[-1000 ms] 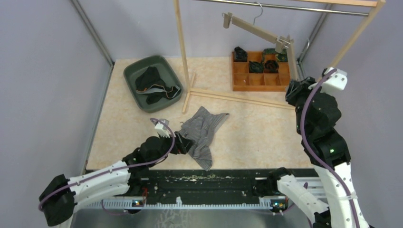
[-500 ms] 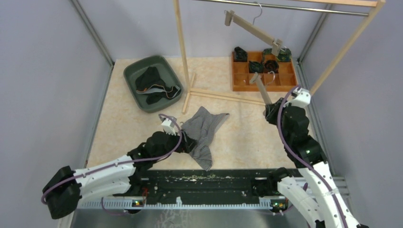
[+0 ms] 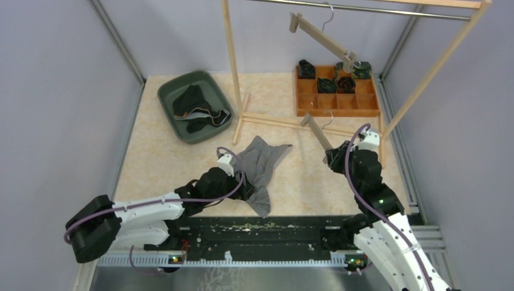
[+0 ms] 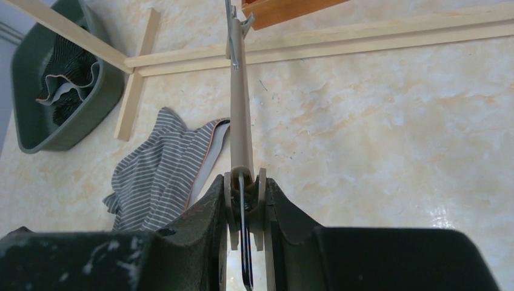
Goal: Clip the underwear to the hanger
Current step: Adjust the underwear at the center of the board.
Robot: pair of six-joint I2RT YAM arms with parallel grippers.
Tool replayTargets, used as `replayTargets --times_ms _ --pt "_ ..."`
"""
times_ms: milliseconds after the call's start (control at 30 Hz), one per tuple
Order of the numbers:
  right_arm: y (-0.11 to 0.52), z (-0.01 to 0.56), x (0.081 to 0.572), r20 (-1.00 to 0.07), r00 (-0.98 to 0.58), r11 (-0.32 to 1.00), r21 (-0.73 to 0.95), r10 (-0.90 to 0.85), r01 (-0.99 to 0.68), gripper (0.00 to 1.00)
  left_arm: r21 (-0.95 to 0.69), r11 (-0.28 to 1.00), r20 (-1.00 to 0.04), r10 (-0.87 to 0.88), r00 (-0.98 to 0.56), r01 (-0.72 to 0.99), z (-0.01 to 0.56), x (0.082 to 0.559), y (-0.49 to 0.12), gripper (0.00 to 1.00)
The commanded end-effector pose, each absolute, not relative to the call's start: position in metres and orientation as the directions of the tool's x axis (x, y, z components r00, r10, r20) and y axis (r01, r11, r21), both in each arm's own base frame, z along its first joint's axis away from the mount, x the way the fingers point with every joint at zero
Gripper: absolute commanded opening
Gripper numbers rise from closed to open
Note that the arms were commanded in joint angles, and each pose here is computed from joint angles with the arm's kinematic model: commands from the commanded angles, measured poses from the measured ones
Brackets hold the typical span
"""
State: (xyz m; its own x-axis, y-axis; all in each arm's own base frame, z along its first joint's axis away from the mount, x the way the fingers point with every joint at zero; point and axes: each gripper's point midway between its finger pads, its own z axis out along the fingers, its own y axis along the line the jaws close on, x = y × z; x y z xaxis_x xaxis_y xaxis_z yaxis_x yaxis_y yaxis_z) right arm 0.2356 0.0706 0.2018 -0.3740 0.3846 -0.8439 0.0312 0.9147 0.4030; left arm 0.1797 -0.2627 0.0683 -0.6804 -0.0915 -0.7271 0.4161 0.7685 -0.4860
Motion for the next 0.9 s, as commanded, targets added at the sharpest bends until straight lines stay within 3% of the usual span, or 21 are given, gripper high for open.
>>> replayTargets --times_ms 0,400,867 --pt "0.077 0.225 0.245 -0.853 -0.287 0.887 0.461 0.435 -0.023 0.00 -0.483 0.740 -0.751 -0.076 -0.655 0.468 0.081 0.183 -0.280 0.83" --pt "0.078 0.209 0.244 -0.848 -0.309 0.889 0.458 0.430 -0.018 0.00 -0.410 0.748 -0.780 0.010 -0.626 0.523 0.077 0.185 -0.305 0.77" --pt "0.076 0.203 0.242 -0.852 -0.314 0.896 0.444 0.418 -0.014 0.00 -0.339 0.797 -0.768 0.073 -0.637 0.500 0.058 0.193 -0.311 0.48"
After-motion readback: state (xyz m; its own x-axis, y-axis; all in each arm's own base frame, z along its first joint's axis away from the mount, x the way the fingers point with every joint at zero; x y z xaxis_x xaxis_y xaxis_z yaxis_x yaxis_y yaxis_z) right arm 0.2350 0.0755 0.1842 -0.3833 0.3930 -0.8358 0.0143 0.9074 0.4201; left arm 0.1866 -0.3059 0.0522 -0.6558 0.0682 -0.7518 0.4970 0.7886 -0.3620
